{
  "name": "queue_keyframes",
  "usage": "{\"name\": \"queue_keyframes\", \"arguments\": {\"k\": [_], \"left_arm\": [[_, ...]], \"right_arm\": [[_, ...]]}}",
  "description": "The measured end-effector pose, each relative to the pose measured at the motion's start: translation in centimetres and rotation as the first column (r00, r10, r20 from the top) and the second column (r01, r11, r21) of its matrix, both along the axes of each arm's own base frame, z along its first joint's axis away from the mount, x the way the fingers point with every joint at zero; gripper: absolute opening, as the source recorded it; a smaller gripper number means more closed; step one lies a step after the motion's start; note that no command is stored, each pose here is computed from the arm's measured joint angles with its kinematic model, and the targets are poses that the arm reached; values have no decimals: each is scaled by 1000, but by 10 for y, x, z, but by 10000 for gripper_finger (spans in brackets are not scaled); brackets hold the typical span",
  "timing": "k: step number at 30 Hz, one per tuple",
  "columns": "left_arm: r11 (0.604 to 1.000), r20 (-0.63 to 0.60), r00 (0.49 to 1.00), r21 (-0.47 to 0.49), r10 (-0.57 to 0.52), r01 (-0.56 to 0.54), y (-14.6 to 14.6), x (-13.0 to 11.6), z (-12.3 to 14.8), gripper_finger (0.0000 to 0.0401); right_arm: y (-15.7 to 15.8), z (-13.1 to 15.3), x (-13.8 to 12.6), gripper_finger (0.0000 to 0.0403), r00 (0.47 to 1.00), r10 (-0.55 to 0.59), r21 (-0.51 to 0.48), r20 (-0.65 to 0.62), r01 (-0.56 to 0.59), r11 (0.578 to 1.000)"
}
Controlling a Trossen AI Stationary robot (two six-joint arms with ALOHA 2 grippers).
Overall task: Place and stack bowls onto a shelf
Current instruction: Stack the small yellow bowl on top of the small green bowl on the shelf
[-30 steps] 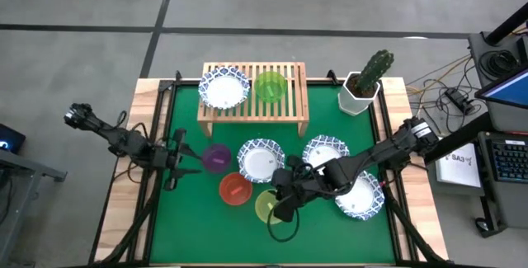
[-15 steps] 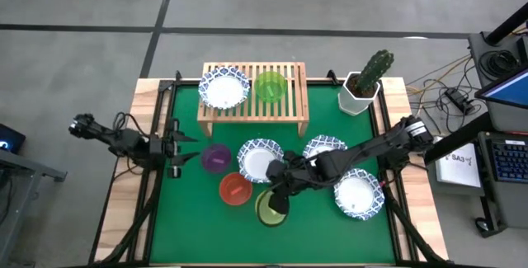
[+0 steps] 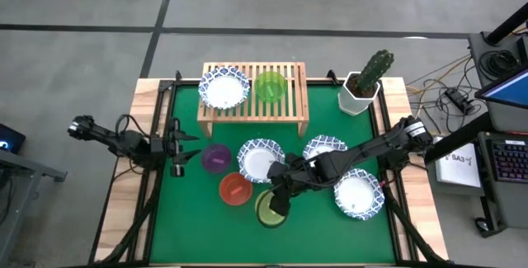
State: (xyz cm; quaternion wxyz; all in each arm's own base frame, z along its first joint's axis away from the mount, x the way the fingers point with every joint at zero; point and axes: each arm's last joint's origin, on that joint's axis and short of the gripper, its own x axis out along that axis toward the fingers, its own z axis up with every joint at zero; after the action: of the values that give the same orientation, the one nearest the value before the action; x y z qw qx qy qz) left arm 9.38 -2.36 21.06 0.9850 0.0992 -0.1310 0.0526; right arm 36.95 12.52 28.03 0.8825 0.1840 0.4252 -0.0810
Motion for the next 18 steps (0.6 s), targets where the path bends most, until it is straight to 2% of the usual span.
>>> {"name": "queue_keyframes", "arguments": {"k": [5, 12, 18], "left_arm": [[1000, 0, 1000, 5, 13, -13, 0, 2, -13, 152], [998, 20, 998, -19, 58, -58, 5, 3, -13, 151], [997, 17, 997, -24, 75, -75, 7, 4, -13, 132]], "right_arm": [[3, -3, -4, 95, 999, -7, 0, -35, 7, 1000], [4, -9, -6, 95, 998, -16, -2, -54, 15, 1000], [3, -15, -8, 99, 997, -28, 0, -71, 28, 1000]]}}
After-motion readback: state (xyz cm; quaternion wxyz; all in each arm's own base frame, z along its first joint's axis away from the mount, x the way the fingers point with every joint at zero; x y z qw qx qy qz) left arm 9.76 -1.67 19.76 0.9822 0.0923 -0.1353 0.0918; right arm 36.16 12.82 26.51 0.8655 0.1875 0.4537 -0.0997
